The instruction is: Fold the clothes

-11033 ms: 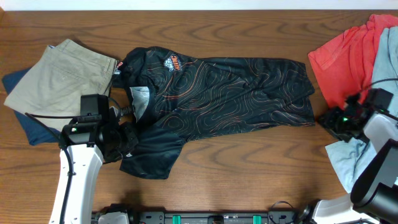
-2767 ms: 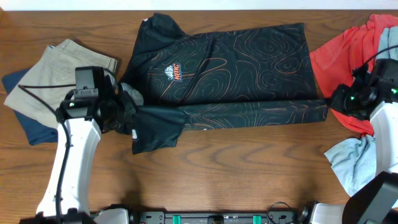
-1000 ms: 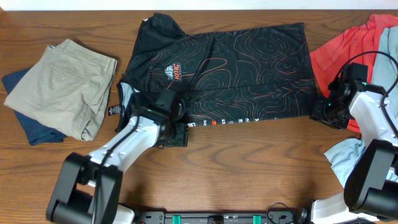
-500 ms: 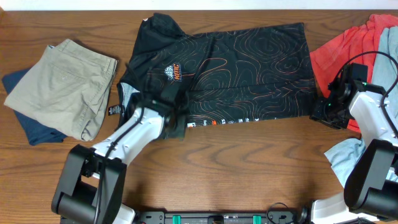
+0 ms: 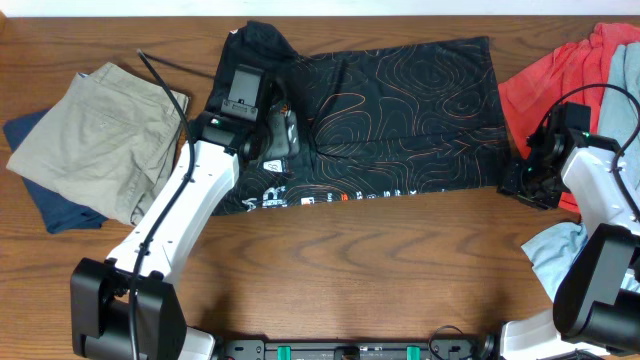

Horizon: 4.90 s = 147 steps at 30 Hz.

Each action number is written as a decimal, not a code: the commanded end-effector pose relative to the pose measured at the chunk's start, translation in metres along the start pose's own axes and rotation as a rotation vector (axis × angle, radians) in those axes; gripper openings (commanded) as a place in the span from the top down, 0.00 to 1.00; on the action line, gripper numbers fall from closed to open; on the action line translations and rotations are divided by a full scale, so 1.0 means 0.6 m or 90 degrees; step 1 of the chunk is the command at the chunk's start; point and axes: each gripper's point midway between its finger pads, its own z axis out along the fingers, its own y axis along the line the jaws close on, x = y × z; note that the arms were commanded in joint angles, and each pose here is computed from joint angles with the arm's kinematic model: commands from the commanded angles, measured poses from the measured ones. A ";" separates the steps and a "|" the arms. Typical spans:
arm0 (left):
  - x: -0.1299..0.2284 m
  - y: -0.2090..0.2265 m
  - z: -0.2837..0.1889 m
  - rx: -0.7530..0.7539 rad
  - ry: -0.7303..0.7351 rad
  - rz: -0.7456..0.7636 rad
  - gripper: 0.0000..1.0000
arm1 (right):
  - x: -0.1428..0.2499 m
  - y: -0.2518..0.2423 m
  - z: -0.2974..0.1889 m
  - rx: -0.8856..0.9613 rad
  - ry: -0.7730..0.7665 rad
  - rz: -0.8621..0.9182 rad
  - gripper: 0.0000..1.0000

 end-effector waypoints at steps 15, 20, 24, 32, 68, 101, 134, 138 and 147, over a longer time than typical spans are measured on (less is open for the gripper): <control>0.154 0.187 0.073 -0.154 0.166 -0.293 0.12 | 0.002 0.001 0.006 0.004 0.004 0.001 0.52; 0.162 0.224 0.100 -0.154 0.139 -0.339 0.12 | 0.002 0.002 0.006 0.004 0.004 0.013 0.52; 0.153 0.247 0.110 -0.153 0.111 -0.367 0.12 | 0.002 0.002 0.006 0.004 0.004 0.015 0.52; 0.112 0.271 0.115 -0.162 0.039 -0.380 0.12 | 0.010 0.001 0.006 0.004 0.016 0.030 0.52; 0.170 0.303 0.125 -0.230 0.056 -0.390 0.94 | 0.028 0.001 0.005 0.005 0.044 0.061 0.50; 0.210 0.299 0.065 -0.246 0.115 -0.357 0.94 | -0.068 -0.019 0.088 0.047 -0.062 0.129 0.99; 0.278 0.296 -0.021 -0.272 0.207 -0.321 0.83 | 0.074 -0.107 -0.001 0.132 0.123 0.193 0.41; 0.270 0.279 -0.022 -0.229 0.195 -0.331 0.83 | 0.049 -0.080 -0.005 0.066 0.085 0.162 0.47; 0.246 0.248 -0.013 -0.149 0.171 -0.318 0.83 | 0.071 -0.070 0.025 0.051 0.100 0.147 0.52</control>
